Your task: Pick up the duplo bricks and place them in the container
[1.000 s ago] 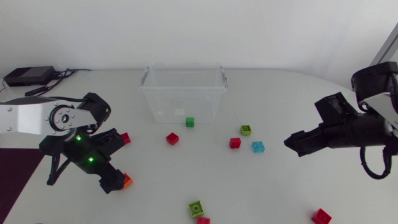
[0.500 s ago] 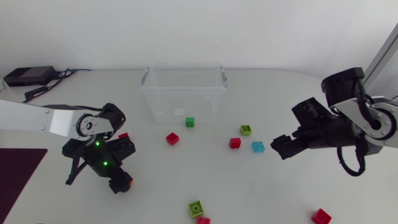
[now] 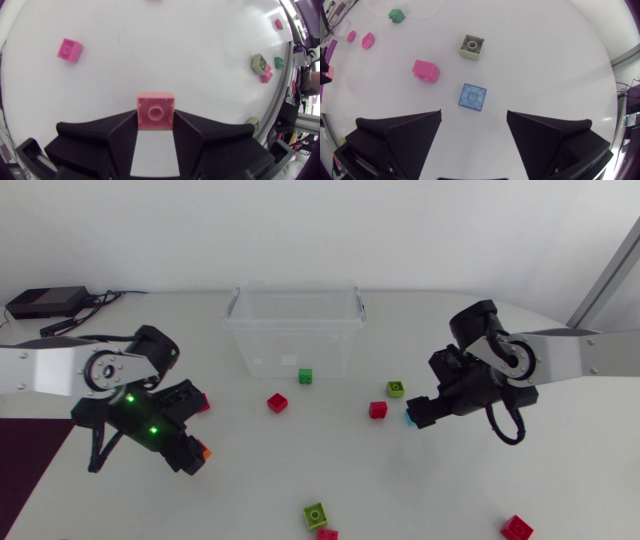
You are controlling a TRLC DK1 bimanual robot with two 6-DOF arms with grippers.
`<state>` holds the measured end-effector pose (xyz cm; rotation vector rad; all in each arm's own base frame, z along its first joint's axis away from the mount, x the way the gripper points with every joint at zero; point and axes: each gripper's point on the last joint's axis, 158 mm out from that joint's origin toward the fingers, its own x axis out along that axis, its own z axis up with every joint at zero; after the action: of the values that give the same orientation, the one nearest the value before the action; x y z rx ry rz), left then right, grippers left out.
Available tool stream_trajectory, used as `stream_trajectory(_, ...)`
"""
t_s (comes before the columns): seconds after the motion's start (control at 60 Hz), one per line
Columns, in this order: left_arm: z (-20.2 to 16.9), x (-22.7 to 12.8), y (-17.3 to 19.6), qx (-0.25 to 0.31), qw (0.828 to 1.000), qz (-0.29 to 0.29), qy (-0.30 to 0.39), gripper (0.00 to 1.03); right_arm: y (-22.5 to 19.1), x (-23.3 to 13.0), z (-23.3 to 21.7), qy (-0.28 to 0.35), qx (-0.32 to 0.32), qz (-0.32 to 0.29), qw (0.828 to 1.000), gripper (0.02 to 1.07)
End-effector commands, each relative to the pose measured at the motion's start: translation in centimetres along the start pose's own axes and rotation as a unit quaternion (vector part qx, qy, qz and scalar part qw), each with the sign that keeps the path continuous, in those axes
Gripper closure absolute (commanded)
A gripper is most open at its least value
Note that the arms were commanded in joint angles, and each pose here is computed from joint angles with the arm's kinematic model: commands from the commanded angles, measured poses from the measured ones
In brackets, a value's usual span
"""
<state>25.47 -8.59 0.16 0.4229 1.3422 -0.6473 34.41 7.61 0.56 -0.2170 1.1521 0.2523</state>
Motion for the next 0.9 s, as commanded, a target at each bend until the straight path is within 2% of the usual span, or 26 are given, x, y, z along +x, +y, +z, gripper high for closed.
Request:
stream_trajectory(0.0, 2.2, -3.0, 0.8, 0.013, 0.999, 0.017, -0.048, 0.78, 0.1, 1.0, 0.6, 0.006, 0.01, -0.009, 1.0, 0.15)
stream_trajectory(0.267, 8.2, -10.4, 1.2, 0.021, 0.983, 0.039, -0.178, 0.78, 0.2, 3.4, 0.6, 0.026, 0.02, -0.018, 0.999, 0.18)
stream_trajectory(0.367, 10.5, -13.0, 1.3, 0.019, 0.973, 0.041, -0.225, 0.78, 0.3, 4.4, 0.4, 0.036, 0.018, -0.018, 0.999, 0.22)
stream_trajectory(0.5, 13.1, -15.0, 2.3, 0.011, 0.96, 0.058, -0.273, 0.77, 0.6, 5.6, 0.3, 0.04, 0.018, -0.029, 0.999, 0.42)
stream_trajectory(0.55, 14.1, -15.5, 2.4, 0.01, 0.955, 0.06, -0.29, 0.77, 0.7, 5.7, 0.3, 0.04, 0.012, -0.034, 0.999, 0.53)
stream_trajectory(0.583, 14.8, -16.0, 2.5, 0.008, 0.951, 0.063, -0.304, 0.77, 0.9, 5.8, 0.3, 0.04, 0.008, -0.036, 0.999, 0.65)
stream_trajectory(0.617, 15.5, -16.3, 2.6, 0.007, 0.947, 0.064, -0.315, 0.77, 0.9, 5.8, 0.4, 0.039, 0.008, -0.037, 0.999, 0.72)
stream_trajectory(0.733, 18.1, -16.4, 2.8, 0.004, 0.938, 0.061, -0.34, 0.77, 0.5, 5.4, 0.1, 0.04, 0.011, -0.038, 0.998, 0.8)
stream_trajectory(0.883, 21.9, -16.2, 3.8, -0.001, 0.925, 0.062, -0.374, 0.77, 0.3, 3.6, 0.7, 0.023, 0.012, -0.04, 0.999, 0.81)
